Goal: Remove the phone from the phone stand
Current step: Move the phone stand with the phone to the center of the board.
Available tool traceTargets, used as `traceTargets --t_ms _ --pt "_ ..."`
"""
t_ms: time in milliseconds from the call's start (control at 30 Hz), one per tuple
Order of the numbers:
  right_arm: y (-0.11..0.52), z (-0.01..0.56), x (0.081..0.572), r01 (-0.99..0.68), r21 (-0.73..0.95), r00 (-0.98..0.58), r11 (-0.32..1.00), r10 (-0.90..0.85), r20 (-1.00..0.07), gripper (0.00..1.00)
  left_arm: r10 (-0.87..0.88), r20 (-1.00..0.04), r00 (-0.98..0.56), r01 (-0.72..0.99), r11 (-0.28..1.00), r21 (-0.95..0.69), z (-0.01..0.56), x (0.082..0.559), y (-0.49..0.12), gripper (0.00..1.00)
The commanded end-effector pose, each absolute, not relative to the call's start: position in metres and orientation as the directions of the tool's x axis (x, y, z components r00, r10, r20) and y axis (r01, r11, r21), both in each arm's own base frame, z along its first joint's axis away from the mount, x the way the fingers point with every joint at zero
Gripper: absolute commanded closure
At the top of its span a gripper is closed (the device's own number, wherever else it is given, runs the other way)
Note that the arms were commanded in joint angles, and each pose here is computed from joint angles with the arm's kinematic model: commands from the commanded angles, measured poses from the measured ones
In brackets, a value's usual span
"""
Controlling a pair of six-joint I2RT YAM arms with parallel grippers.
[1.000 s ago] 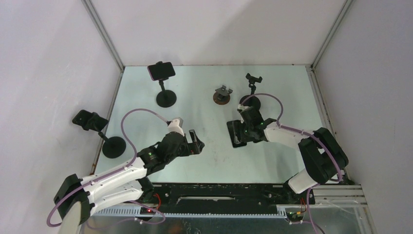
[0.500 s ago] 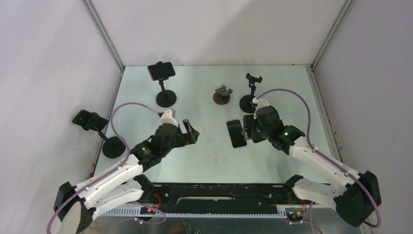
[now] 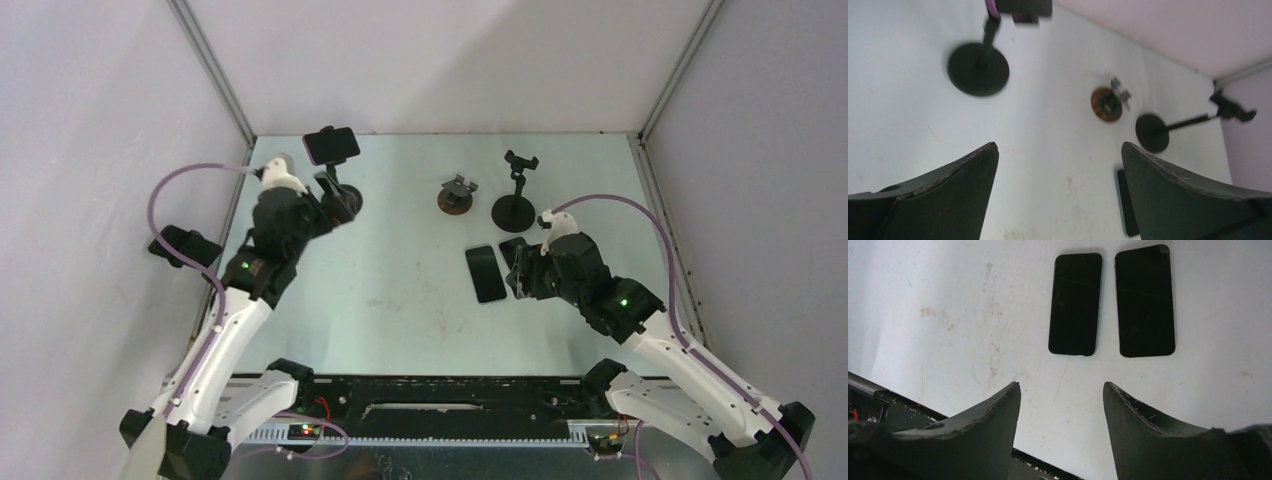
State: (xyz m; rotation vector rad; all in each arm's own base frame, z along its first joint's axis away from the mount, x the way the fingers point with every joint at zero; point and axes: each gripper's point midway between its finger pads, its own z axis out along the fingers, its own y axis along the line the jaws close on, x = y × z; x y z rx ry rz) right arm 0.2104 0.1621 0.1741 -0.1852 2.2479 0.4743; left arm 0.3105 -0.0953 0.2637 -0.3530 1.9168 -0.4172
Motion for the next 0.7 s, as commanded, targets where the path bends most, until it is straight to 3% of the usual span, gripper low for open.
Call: traceTargets --t_ms 0,267,433,667 --pt "0.158 0.177 0.203 -0.262 0.288 -0.664 0.921 0.045 -0.747 0.36 -0.441 -0.843 -0.307 -0.022 0.889 -0.457 0.305 0.332 -0.073 0.0" --pt "0.159 0.177 0.194 -0.27 0.295 -0.67 0.916 0.041 -0.741 0.36 -0.529 -0.814 -0.239 0.093 0.822 -0.562 0.334 0.39 -0.037 0.01" --pt "0.158 0.177 0.19 -0.274 0.311 -0.666 0.91 0.054 -0.744 0.36 -0.527 -0.818 -0.229 0.186 0.801 -0.569 0.342 0.419 -0.037 0.08" --pt "0.154 0.178 0.185 -0.269 0.313 -0.668 0.911 0.058 -0.742 0.36 -0.499 -0.829 -0.252 0.152 0.826 -0.543 0.325 0.444 -0.029 0.18"
